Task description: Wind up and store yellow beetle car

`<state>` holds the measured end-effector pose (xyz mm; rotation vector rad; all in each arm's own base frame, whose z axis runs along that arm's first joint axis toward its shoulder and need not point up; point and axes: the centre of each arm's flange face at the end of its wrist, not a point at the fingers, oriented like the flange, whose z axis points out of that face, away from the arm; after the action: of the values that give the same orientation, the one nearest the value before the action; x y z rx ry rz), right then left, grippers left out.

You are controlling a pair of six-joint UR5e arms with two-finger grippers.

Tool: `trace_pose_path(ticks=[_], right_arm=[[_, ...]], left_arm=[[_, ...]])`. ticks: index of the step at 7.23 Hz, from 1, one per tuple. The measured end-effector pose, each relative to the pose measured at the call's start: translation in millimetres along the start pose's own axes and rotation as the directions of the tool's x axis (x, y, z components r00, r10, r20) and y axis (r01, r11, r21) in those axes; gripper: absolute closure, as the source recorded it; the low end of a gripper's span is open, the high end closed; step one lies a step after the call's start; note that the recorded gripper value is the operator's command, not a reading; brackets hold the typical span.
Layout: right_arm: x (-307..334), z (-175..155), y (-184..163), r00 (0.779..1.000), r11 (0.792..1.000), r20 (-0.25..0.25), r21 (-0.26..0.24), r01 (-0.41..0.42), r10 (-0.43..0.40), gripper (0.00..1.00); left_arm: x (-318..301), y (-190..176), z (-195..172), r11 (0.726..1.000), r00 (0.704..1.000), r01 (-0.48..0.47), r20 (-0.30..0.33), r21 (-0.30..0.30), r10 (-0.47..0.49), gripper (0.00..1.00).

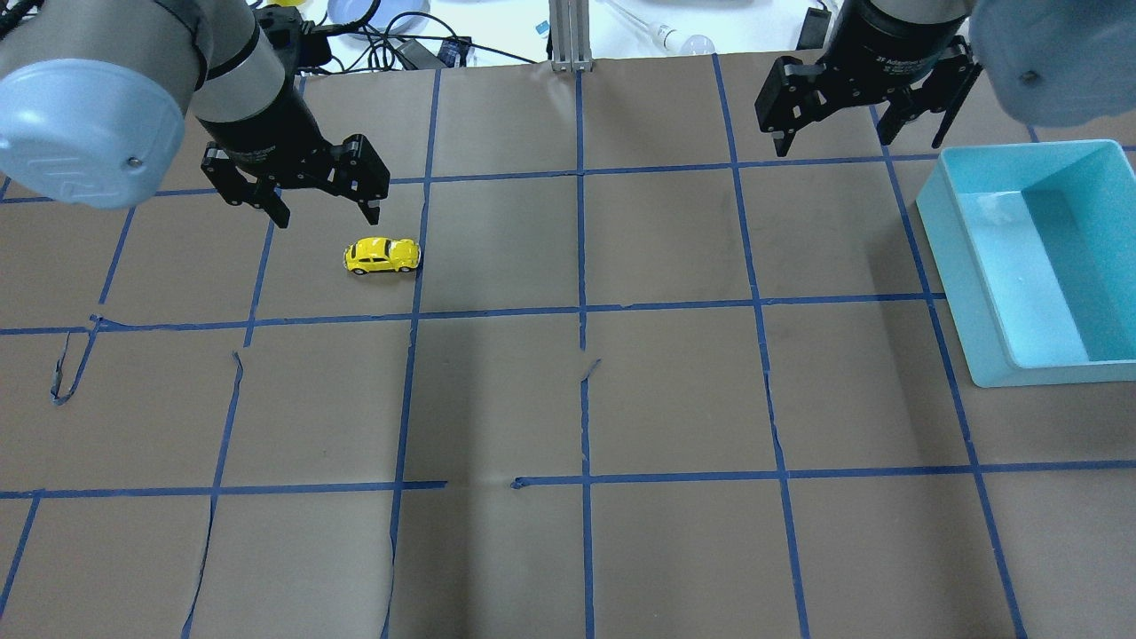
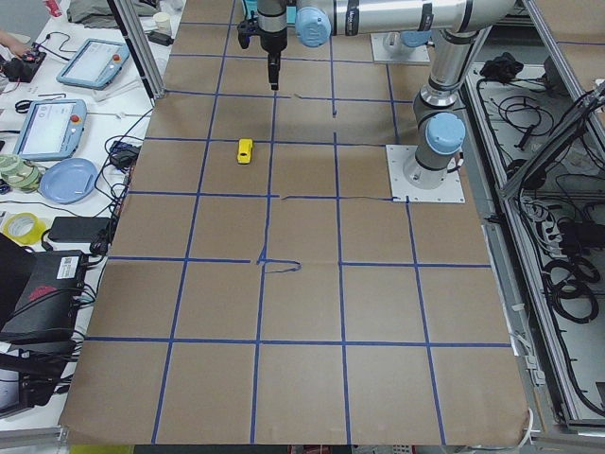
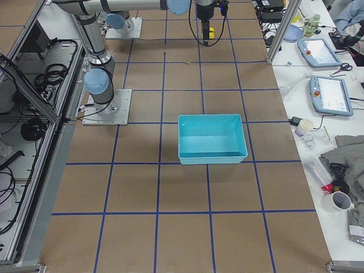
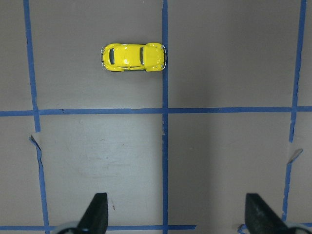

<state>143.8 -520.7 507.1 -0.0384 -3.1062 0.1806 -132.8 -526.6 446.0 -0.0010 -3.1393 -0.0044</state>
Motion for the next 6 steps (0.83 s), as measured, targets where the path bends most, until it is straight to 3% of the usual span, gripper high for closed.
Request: trace_pose_path(ticks=[6], right_arm=[[-0.1, 3.7, 0.6, 1.000, 1.000, 0.000, -0.002, -0.006, 0.006, 0.00]], left_arm=[[2.7, 0.2, -0.1, 1.000, 1.000, 0.005, 0.001, 0.003, -0.005, 0.00]])
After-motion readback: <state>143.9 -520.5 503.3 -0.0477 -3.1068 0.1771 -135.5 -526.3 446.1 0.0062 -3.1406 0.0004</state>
